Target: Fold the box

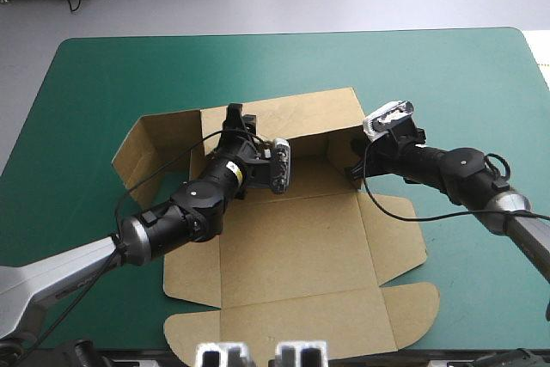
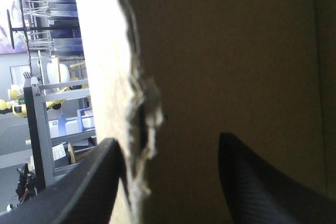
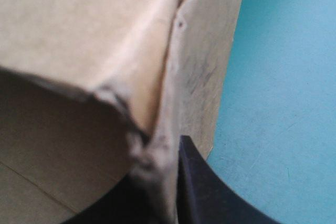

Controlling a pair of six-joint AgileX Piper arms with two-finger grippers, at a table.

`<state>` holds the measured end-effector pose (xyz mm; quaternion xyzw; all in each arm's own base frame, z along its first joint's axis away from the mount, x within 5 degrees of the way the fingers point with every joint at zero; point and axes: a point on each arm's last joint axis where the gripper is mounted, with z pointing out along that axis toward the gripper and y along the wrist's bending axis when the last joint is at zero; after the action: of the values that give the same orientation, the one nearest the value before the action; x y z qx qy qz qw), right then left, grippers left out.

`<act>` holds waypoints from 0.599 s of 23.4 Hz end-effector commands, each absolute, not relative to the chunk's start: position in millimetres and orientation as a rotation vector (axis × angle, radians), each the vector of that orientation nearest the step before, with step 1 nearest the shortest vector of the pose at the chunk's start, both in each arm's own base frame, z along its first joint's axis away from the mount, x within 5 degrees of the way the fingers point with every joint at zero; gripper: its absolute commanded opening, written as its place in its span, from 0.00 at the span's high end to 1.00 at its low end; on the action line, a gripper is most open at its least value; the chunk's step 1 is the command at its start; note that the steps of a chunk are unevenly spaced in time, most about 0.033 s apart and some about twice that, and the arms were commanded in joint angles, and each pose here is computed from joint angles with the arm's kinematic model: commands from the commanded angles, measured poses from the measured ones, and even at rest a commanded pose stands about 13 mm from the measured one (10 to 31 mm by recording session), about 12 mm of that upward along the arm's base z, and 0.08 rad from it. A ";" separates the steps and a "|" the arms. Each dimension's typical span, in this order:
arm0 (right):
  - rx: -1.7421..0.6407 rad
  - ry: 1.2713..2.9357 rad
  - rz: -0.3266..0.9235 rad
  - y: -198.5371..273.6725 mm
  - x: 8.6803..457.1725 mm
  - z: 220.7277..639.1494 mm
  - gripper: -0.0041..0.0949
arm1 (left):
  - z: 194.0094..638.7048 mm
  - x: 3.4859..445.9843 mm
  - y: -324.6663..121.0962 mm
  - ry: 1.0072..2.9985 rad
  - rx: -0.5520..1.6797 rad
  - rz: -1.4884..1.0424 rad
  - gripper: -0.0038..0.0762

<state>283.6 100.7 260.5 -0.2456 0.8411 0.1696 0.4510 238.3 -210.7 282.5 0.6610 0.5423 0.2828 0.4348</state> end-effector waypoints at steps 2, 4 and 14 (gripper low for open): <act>-0.609 2.052 0.513 108.2 281.0 272.2 0.96 | 299.2 201.5 -240.8 1.239 1.636 0.561 0.43; -0.609 2.052 0.513 108.2 281.0 272.2 0.96 | 299.9 186.8 -248.9 1.236 1.636 0.561 0.43; -0.549 2.075 0.545 108.0 281.2 272.2 0.96 | 314.5 156.8 -262.5 1.195 1.546 0.556 0.48</act>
<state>284.9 101.2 257.5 -0.2249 0.8492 0.1807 0.4423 160.1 -267.2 285.3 0.6857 0.5020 0.2259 0.4762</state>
